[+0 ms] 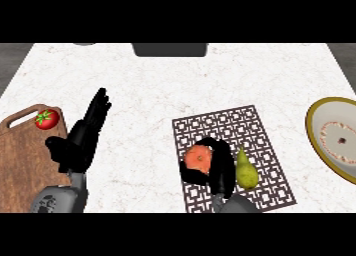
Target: Pick the squash from the placemat and place it in the bowl
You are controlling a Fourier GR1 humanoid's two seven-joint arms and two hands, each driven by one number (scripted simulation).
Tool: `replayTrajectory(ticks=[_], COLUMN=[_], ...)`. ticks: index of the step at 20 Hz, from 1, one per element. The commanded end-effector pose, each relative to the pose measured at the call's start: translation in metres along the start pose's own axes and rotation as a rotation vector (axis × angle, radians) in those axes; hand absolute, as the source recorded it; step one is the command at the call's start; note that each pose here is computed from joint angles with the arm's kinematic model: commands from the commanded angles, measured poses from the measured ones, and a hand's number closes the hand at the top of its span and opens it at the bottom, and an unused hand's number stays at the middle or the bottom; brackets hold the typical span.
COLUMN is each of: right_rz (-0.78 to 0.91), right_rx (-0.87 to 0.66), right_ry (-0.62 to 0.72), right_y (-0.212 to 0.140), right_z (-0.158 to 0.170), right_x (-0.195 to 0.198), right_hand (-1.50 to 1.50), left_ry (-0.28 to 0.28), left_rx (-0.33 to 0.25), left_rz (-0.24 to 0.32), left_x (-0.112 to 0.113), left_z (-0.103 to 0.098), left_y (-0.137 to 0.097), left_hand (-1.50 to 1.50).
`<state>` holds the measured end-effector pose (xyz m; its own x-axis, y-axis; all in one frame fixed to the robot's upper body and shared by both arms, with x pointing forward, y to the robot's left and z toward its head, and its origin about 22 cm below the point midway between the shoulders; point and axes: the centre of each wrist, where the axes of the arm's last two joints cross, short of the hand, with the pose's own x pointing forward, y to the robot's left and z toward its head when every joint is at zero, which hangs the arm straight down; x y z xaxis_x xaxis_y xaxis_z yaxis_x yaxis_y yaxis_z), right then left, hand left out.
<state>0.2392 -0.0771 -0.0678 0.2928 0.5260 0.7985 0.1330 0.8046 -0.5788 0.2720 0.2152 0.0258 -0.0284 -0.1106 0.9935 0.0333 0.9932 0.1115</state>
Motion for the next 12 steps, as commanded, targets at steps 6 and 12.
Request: replayTrajectory(ticks=[6,12], right_rz=[0.032,-0.102], right_rx=[0.439,0.346], right_ry=[-0.333,-0.638], right_y=[-0.065,-0.146], right_z=[0.056,0.082], right_x=[-0.046,-0.042], right_hand=[1.5,1.5], left_ry=[0.025,0.006], left_rx=[0.042,0.053], left_rz=[0.002,0.0], left_x=[-0.002,-0.003], left_z=[0.004,0.014], left_y=[0.019,0.017], left_hand=[0.0,0.0])
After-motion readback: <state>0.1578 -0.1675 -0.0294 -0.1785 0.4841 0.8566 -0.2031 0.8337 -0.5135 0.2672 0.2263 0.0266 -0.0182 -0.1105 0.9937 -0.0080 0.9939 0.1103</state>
